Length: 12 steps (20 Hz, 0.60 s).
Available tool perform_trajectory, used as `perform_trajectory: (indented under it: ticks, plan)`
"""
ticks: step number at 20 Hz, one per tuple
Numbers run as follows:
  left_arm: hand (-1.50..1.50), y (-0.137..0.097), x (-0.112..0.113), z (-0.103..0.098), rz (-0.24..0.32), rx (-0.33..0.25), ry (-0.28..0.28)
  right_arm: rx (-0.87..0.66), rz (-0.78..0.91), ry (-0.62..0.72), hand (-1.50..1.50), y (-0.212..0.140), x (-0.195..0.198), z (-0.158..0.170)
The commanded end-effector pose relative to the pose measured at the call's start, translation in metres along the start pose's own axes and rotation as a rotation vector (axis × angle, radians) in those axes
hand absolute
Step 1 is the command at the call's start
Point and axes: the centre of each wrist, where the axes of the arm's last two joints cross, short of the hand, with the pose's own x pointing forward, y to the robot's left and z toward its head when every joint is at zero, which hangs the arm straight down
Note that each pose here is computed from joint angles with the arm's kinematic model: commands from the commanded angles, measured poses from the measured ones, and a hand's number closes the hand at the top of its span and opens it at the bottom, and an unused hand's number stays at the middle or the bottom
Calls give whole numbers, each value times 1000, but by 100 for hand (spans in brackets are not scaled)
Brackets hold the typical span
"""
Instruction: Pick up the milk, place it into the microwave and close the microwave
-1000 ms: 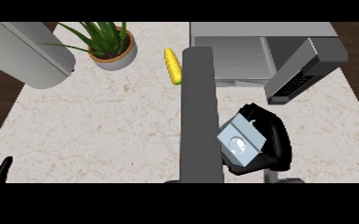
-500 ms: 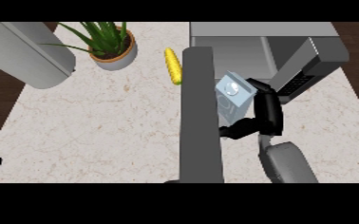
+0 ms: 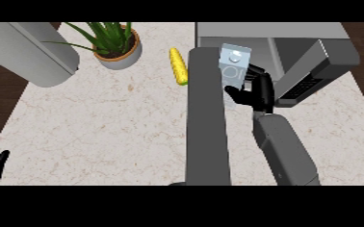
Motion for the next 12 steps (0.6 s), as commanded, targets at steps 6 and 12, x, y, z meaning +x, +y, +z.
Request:
perform_trajectory:
  ticks: [6, 12]
  plan:
    - [-150, 11, 2, -2, 6, -13, 7, 1, 80, -88, 150, 14, -8, -34]
    - [-150, 10, -18, -6, 18, -3, -7, -52, 152, -157, 150, 17, 2, -50]
